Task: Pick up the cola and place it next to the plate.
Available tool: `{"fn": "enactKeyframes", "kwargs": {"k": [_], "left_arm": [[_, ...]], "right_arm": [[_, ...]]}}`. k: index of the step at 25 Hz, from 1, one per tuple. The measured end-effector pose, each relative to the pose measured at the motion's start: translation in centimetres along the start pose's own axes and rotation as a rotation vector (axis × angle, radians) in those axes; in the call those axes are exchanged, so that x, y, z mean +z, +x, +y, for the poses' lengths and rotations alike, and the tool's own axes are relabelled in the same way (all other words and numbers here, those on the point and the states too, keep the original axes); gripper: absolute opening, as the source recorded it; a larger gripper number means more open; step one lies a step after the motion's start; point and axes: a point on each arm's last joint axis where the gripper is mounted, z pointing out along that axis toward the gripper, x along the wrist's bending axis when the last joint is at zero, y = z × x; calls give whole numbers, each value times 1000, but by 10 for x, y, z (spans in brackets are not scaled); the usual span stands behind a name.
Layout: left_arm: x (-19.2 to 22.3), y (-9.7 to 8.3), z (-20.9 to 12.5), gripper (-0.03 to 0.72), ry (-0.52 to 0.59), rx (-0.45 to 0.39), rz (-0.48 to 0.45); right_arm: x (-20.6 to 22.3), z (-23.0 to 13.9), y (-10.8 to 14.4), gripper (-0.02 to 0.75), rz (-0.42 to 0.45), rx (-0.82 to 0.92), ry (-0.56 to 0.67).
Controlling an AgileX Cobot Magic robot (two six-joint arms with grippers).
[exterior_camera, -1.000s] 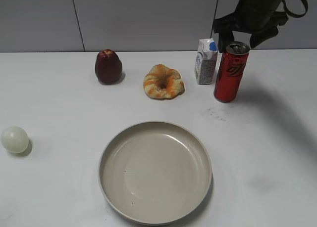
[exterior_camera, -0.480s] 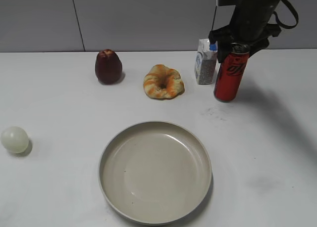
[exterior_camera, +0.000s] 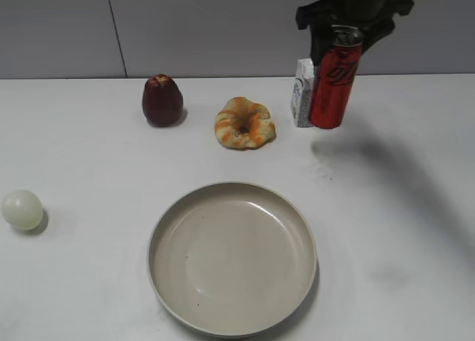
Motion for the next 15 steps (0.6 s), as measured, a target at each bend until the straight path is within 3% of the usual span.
{"fn": "enactKeyframes", "kwargs": {"k": [8, 15], "left_arm": [[0, 0, 0, 552, 0, 0, 0], [0, 0, 0, 552, 0, 0, 0]], "right_arm": [[-5, -23, 94, 512, 91, -181, 7], [-6, -28, 116, 512, 119, -222, -33]]}}
